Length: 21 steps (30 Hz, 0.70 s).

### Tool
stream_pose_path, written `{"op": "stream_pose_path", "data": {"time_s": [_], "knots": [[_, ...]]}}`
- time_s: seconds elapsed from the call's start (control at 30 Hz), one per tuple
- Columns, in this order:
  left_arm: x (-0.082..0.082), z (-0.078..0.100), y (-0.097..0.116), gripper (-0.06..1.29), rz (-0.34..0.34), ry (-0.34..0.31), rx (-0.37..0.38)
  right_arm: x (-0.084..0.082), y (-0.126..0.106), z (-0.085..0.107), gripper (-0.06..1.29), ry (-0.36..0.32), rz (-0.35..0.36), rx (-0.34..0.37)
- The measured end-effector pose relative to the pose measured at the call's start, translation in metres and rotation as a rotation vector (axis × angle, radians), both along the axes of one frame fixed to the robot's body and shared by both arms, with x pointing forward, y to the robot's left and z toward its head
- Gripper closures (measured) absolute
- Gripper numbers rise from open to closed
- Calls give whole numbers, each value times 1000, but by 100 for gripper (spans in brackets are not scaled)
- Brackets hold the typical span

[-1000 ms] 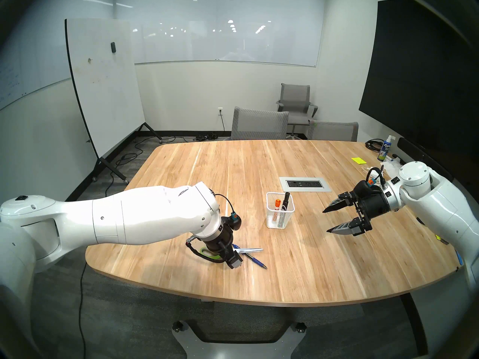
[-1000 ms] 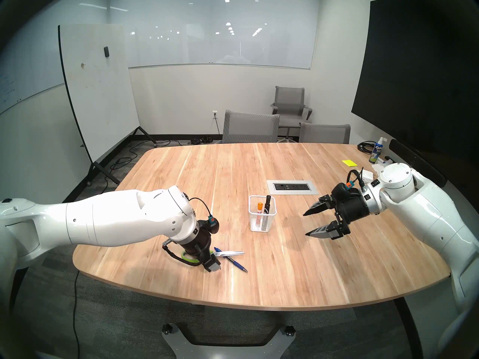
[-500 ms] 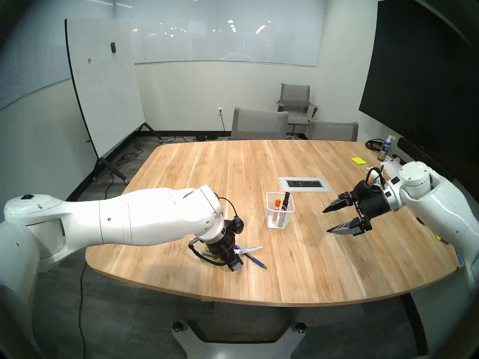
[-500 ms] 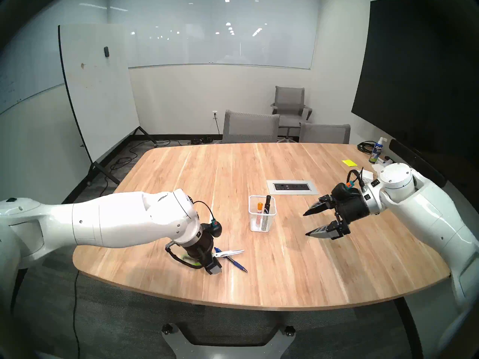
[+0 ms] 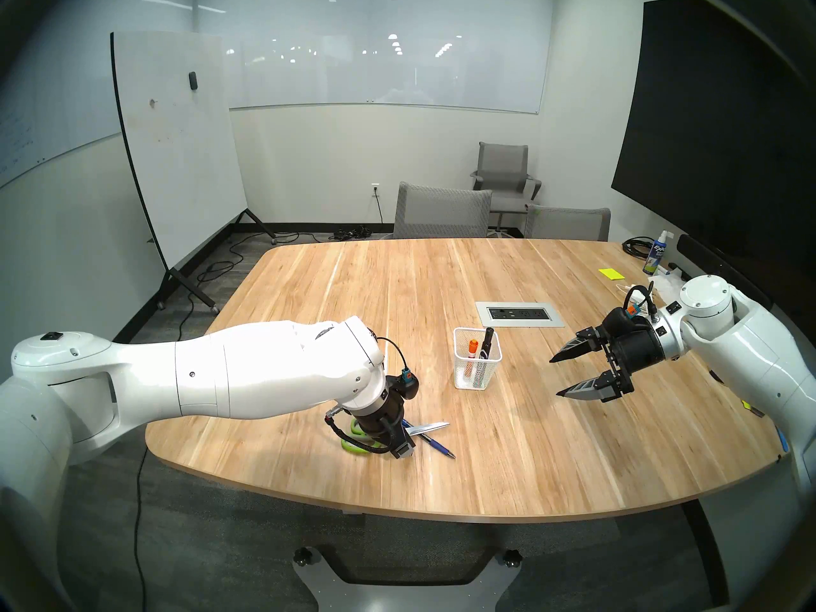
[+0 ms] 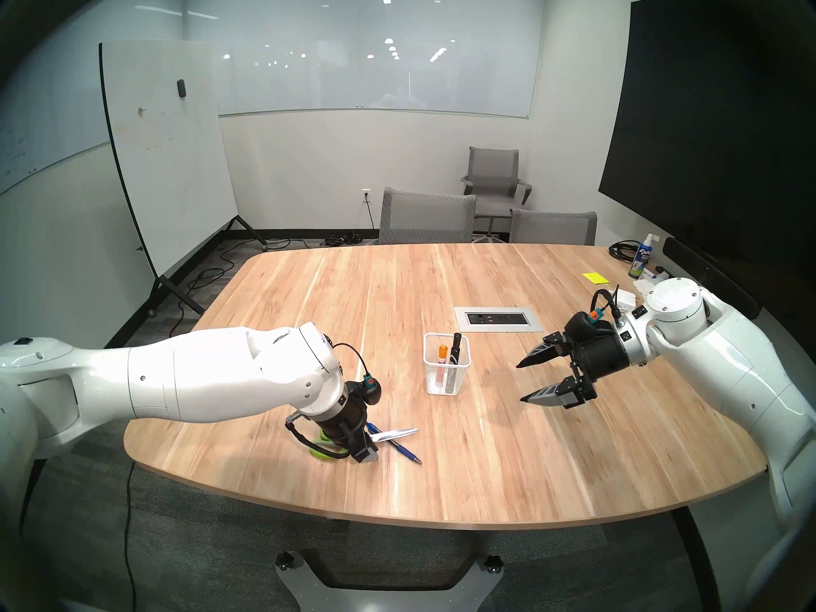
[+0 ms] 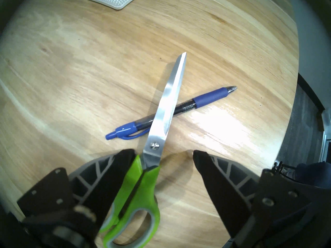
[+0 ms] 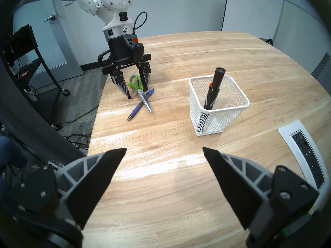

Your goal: Place the pen, the marker, and the scissors into the pen holder

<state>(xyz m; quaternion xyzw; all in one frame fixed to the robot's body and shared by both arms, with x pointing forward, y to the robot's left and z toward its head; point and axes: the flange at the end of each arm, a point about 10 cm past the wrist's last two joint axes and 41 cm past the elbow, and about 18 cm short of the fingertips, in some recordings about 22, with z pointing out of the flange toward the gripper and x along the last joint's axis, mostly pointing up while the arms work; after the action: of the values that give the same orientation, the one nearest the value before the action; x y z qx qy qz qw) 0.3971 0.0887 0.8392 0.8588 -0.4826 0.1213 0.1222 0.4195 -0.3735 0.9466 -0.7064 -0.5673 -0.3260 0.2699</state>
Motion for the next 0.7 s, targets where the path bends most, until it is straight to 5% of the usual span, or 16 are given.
{"op": "stream_pose_path", "data": {"time_s": [0.13,0.23,0.53,0.7], "knots": [[-2,-1,-1,35,-2,5,-3,0,0,0,2,0,0,0],[-2,-2,-2,61,-2,7,-5,0,0,0,2,0,0,0],[-3,-2,-3,65,-4,9,-12,0,0,0,2,0,0,0],[-3,-2,-5,79,-5,6,-21,0,0,0,2,0,0,0]]}}
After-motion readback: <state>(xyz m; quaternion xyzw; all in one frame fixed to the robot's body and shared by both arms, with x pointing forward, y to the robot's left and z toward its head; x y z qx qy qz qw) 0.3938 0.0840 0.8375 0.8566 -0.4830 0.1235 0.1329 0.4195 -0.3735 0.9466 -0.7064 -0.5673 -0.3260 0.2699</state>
